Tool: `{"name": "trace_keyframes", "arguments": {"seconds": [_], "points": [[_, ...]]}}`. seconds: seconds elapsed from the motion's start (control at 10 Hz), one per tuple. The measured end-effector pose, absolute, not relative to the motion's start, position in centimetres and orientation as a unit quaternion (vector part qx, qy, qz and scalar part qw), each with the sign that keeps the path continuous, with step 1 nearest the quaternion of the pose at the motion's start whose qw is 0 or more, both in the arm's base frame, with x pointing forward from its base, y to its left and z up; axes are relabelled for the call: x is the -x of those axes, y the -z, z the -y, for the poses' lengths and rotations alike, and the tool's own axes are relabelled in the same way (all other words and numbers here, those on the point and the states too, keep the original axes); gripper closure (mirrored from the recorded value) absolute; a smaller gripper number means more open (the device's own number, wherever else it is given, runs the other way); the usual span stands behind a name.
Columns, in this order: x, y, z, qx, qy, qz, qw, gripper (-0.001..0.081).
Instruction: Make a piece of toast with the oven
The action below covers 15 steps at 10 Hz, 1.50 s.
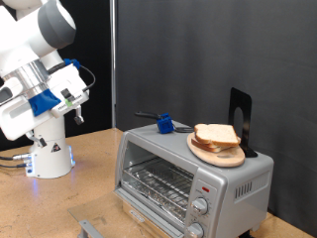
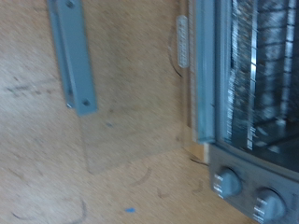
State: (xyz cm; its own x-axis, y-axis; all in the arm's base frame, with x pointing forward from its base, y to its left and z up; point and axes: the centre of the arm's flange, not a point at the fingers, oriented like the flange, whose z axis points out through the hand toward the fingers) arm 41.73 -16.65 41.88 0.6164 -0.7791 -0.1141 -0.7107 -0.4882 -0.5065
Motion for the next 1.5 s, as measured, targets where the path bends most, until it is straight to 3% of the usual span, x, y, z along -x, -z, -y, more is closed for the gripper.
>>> {"name": "trace_keyframes", "arguments": {"seconds": [0.2,0.4,0.8,1.2,1.5], "points": [[-43.0,-44.0,14.4,0.857,0.074,-0.403,0.312,0.0],[-43.9,-46.3,12.0,0.883,0.076,-0.337,0.317,0.0],[-44.2,-49.9,6.6,0.967,0.021,-0.168,0.19,0.0],[-44.6,-50.8,3.4,0.966,0.02,-0.121,0.227,0.0],[-44.9,-53.1,-1.6,0.983,0.04,-0.031,0.178,0.0]]}}
